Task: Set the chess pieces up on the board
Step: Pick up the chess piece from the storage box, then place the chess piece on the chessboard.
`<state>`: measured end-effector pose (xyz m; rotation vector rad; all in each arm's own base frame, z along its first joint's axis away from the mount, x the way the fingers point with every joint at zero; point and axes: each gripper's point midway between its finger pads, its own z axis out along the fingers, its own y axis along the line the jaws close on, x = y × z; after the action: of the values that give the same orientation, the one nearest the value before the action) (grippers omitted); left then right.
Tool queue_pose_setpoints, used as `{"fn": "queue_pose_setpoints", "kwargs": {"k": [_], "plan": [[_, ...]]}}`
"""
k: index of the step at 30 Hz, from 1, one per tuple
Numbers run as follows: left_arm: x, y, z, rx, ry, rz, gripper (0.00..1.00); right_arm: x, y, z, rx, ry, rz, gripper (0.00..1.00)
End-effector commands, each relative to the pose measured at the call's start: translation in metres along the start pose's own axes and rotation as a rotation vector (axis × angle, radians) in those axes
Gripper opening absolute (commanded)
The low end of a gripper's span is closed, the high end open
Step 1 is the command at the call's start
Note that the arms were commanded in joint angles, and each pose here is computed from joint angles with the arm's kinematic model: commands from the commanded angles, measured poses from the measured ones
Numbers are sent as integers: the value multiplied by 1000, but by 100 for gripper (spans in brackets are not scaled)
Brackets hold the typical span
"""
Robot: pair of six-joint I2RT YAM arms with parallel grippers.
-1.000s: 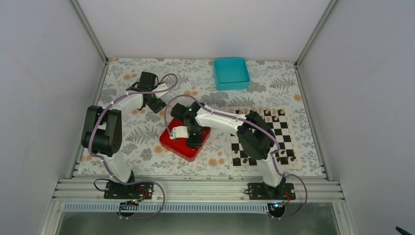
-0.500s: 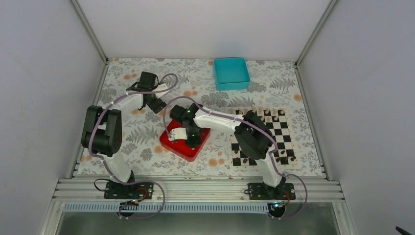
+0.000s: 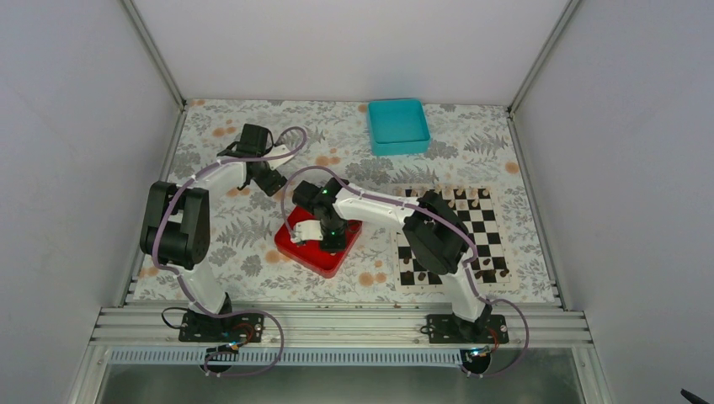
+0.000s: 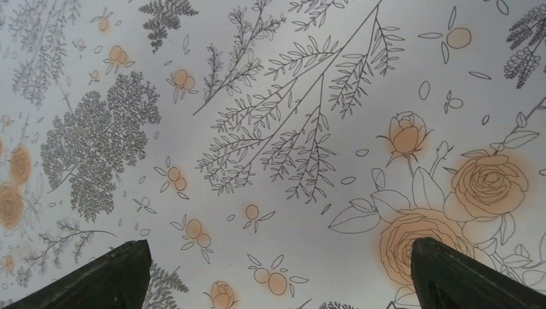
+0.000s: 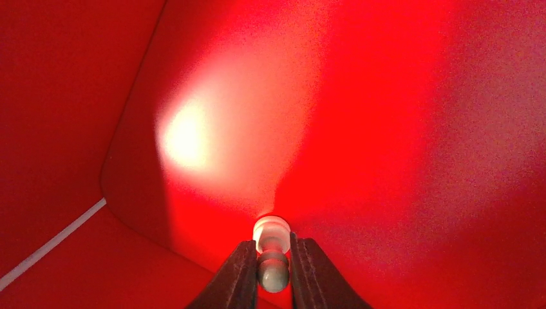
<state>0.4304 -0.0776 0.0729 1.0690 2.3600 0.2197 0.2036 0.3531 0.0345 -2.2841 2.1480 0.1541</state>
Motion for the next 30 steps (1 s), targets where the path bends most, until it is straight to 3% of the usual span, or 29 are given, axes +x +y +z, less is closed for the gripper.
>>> {"fn": "queue_pose_setpoints", "kwargs": {"k": [1, 10, 17, 22, 26, 30], "plan": [[0, -2, -6, 9, -19, -9, 100, 0, 5, 2, -14, 4, -12, 14], [-3, 2, -7, -4, -27, -12, 100, 1, -24, -53, 67, -89, 44, 7], [-4, 5, -10, -18, -34, -17, 100, 33, -76, -115, 182, -154, 157, 6], [-4, 5, -10, -22, -34, -16, 100, 111, -126, -160, 274, -165, 341, 6], [-5, 6, -10, -25, -35, -14, 100, 205, -151, -184, 320, -158, 536, 6], [-9, 7, -10, -20, -46, -14, 100, 300, -148, -185, 322, -120, 714, 6]]}}
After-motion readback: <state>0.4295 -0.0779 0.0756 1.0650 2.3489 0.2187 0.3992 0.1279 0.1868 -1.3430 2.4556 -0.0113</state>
